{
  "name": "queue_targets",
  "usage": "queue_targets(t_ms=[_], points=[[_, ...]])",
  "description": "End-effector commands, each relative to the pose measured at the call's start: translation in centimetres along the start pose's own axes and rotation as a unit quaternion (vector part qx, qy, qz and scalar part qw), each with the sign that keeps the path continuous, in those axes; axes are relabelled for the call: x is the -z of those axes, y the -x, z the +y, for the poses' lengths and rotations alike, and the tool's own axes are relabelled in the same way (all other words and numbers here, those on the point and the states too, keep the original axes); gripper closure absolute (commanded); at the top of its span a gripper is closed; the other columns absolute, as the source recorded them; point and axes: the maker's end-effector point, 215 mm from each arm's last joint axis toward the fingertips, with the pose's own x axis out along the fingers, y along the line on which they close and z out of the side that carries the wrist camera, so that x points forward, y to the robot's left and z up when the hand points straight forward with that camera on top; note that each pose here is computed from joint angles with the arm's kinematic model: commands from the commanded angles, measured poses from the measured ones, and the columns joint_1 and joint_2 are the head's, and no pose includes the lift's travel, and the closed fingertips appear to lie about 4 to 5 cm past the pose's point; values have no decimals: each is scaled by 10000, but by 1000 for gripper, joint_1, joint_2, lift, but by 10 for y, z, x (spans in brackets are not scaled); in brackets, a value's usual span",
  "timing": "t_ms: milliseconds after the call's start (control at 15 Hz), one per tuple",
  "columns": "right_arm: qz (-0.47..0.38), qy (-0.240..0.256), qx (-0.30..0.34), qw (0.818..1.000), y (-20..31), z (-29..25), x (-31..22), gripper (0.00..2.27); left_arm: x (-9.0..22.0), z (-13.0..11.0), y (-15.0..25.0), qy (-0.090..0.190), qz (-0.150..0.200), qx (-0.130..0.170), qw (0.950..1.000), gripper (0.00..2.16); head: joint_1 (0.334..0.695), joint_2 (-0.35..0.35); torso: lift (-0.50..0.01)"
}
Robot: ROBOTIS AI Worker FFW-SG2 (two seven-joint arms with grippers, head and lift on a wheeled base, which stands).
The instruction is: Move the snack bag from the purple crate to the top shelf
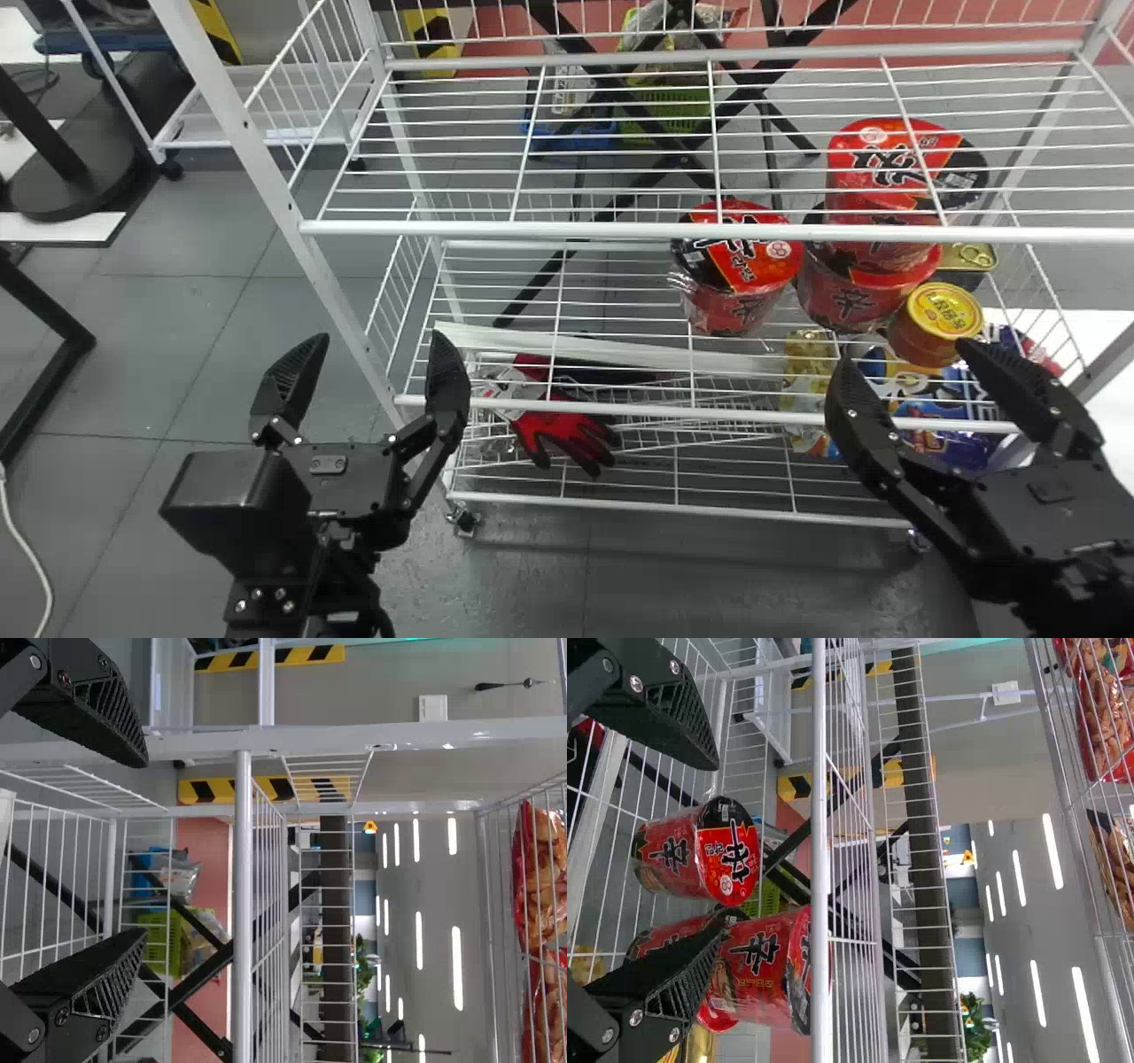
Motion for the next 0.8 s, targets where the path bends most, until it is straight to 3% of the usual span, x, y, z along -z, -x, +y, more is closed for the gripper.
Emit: queue_targets(t_ms=[0, 133, 733], points=[[47, -109, -16, 9999, 1, -5, 4, 164, -1, 0, 1, 7, -17, 4, 10000, 161, 695, 96, -495], [505, -165, -20, 9986, -1, -5, 25, 164, -3, -2, 1, 22, -30, 16, 10000, 161, 695, 93, -495], [-44, -35, 21, 10000, 6, -12, -12, 164, -1, -4, 2, -5, -20, 26, 10000, 161, 695, 68, -464]])
